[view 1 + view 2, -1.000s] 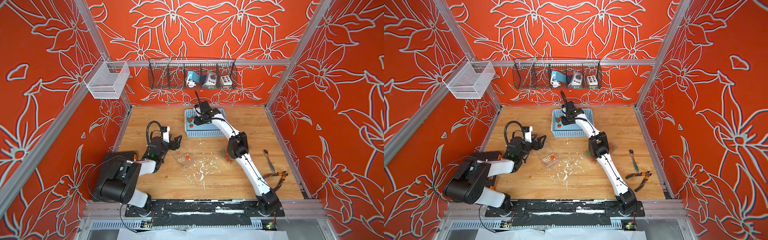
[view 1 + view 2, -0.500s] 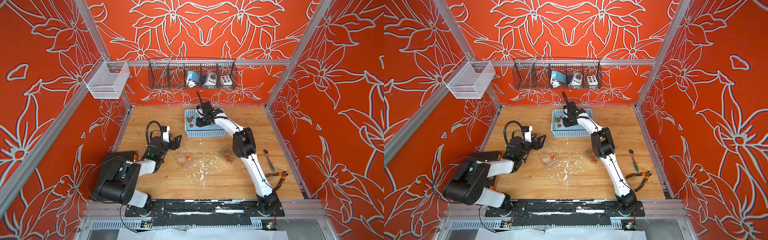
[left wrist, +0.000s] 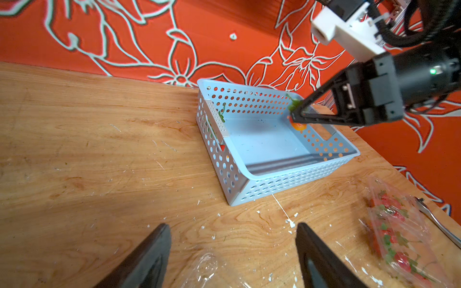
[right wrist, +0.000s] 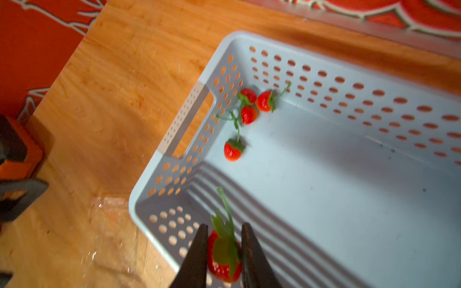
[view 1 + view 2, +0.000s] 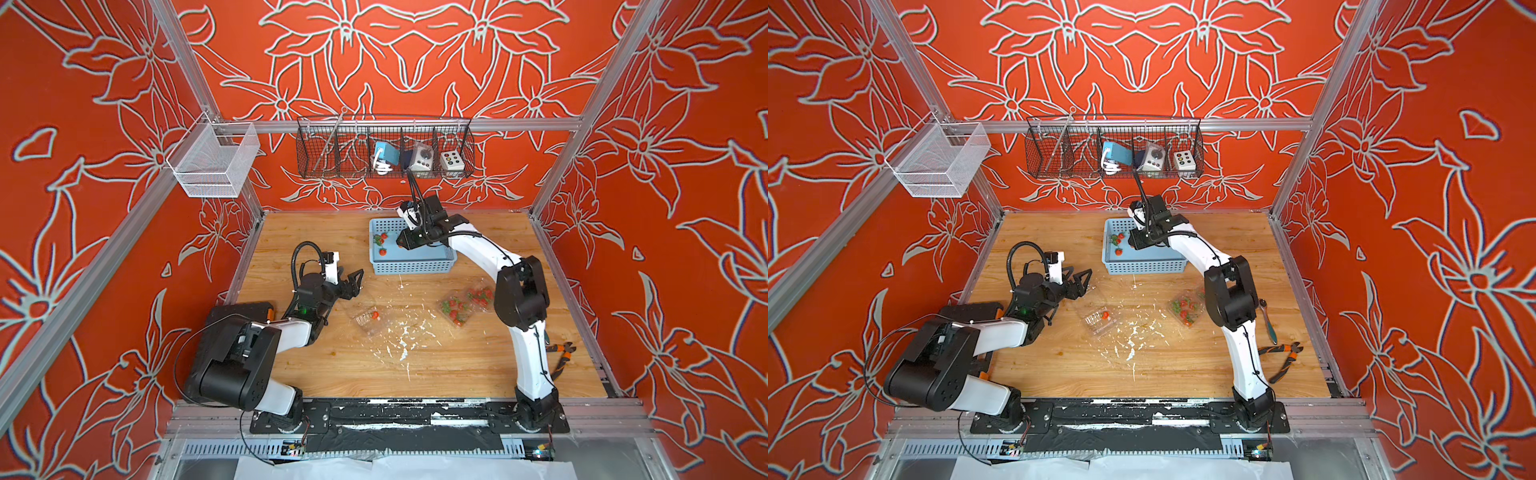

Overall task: Pack strawberries into containers
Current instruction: Place the strawberry in the packing box, then pick up the strawberry from the basket.

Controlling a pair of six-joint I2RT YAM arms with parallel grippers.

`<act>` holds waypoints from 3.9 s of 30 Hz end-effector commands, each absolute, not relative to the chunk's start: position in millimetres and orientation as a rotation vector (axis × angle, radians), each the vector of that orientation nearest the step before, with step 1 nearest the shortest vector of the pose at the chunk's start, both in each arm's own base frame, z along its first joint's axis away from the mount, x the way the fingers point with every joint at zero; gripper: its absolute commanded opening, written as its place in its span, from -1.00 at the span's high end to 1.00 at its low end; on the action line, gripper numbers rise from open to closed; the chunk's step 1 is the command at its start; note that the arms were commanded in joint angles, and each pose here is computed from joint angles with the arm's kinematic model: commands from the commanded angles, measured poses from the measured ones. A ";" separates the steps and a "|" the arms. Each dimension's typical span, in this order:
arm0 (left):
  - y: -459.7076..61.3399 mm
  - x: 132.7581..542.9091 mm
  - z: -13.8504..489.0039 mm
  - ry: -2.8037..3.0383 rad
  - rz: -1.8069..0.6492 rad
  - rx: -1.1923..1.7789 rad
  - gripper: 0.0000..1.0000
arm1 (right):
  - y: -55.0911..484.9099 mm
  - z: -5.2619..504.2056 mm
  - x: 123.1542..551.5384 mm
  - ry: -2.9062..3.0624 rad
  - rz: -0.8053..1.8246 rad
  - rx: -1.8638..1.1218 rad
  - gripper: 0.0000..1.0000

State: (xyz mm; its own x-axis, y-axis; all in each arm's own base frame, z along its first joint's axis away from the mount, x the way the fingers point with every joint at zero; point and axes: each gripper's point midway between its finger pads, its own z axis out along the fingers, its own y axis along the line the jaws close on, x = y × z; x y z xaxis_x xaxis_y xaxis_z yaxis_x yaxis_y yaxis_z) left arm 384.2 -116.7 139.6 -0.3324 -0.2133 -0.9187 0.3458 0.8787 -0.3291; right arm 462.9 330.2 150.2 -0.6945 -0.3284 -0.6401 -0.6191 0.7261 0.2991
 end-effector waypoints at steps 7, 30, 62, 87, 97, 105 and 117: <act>-105.9 392.7 149.5 1.797 -0.530 0.044 -0.56 | 366.3 146.6 327.5 2.289 0.793 -1.050 0.54; -100.6 395.1 142.3 1.823 -0.530 0.003 -0.56 | 389.1 91.1 244.5 2.344 0.719 -1.304 0.29; -105.4 394.3 138.8 1.840 -0.554 0.023 -0.56 | 348.2 92.8 509.9 2.417 0.498 -0.794 0.07; -112.0 395.6 140.7 1.841 -0.588 0.049 -0.56 | 381.6 27.2 519.0 2.526 0.580 -0.799 -0.20; -111.3 394.8 141.7 1.839 -0.585 0.048 -0.56 | 383.4 15.8 517.6 2.541 0.518 -0.808 -0.04; -110.7 394.7 143.4 1.834 -0.579 0.049 -0.56 | 374.5 14.0 518.5 2.556 0.441 -0.807 0.21; -109.2 393.8 144.2 1.833 -0.569 0.047 -0.56 | 356.6 70.0 532.6 2.470 0.465 -0.732 0.42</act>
